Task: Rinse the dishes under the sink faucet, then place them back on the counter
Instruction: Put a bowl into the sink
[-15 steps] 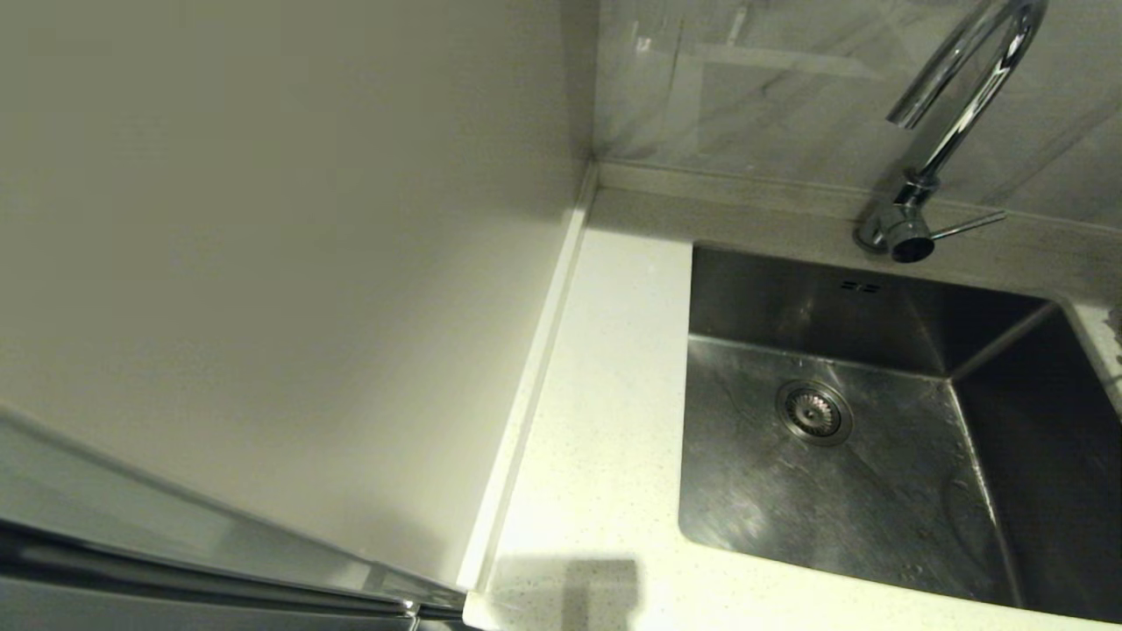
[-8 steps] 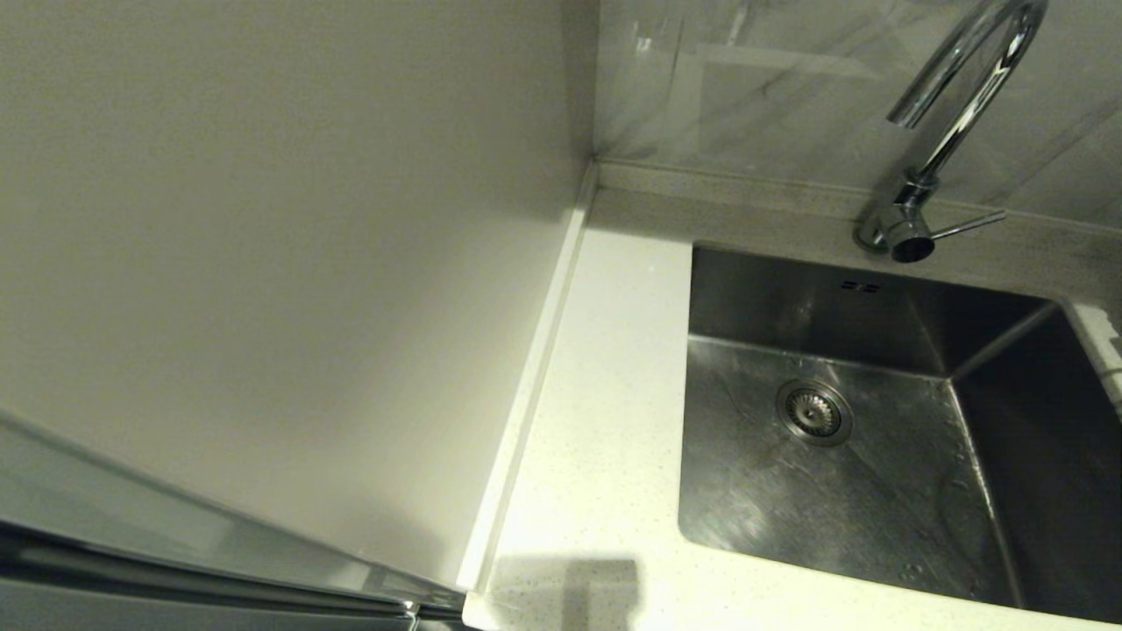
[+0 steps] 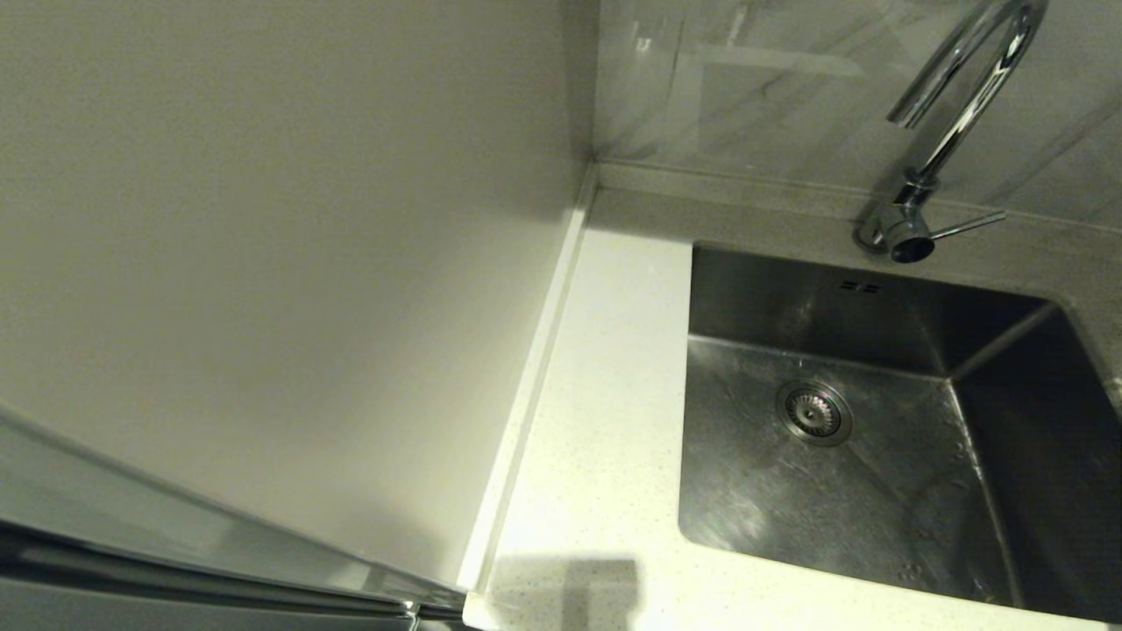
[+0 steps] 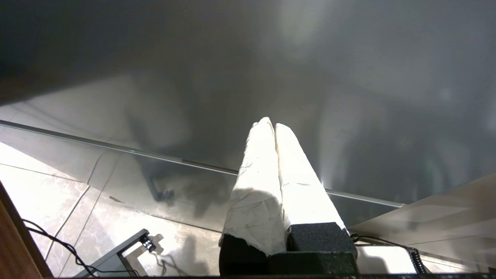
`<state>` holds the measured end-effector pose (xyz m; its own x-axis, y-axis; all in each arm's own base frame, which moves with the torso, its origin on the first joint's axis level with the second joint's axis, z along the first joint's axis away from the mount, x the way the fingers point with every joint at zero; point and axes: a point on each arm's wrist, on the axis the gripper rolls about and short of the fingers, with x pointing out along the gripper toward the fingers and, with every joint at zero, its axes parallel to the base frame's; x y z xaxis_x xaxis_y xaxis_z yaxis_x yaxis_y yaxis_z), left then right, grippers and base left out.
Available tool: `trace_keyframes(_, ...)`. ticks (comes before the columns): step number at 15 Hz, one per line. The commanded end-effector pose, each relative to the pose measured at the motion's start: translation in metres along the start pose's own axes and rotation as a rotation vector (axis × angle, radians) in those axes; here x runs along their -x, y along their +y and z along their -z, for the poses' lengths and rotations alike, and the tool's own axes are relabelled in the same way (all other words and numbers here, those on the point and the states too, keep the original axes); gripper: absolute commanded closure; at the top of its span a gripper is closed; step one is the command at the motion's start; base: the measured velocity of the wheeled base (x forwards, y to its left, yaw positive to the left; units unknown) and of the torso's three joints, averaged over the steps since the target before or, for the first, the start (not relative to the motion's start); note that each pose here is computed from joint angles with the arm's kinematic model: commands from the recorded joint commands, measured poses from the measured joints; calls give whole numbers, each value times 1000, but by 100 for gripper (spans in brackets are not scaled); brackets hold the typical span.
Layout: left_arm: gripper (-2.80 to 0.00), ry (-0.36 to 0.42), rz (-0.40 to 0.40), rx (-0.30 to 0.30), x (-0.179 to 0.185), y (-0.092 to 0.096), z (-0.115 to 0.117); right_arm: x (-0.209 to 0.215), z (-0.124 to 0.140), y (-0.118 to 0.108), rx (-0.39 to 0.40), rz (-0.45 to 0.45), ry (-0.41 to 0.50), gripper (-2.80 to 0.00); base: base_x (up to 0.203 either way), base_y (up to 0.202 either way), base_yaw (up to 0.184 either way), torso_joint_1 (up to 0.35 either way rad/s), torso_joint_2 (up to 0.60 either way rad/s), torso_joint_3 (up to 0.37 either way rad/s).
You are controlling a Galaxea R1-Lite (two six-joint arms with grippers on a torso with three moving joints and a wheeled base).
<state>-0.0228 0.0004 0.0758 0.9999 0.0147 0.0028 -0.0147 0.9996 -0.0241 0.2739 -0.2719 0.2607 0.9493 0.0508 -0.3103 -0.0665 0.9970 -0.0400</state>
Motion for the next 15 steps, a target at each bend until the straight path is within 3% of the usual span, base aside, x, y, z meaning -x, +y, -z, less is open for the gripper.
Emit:
trace_keyframes(1, 0, -3, -1, 1, 0, 0, 0, 30, -6, 41, 1, -34, -3, 0, 0, 0, 0, 0, 0, 0)
trace_keyframes(7, 0, -3, -1, 1, 0, 0, 0, 59, 32, 130, -56, -179, 78, 0, 0, 0, 0, 0, 0, 0)
trace_keyframes(15, 0, -3, -1, 1, 0, 0, 0, 45, 79, 202, -60, -348, 268, 0, 0, 0, 0, 0, 0, 0)
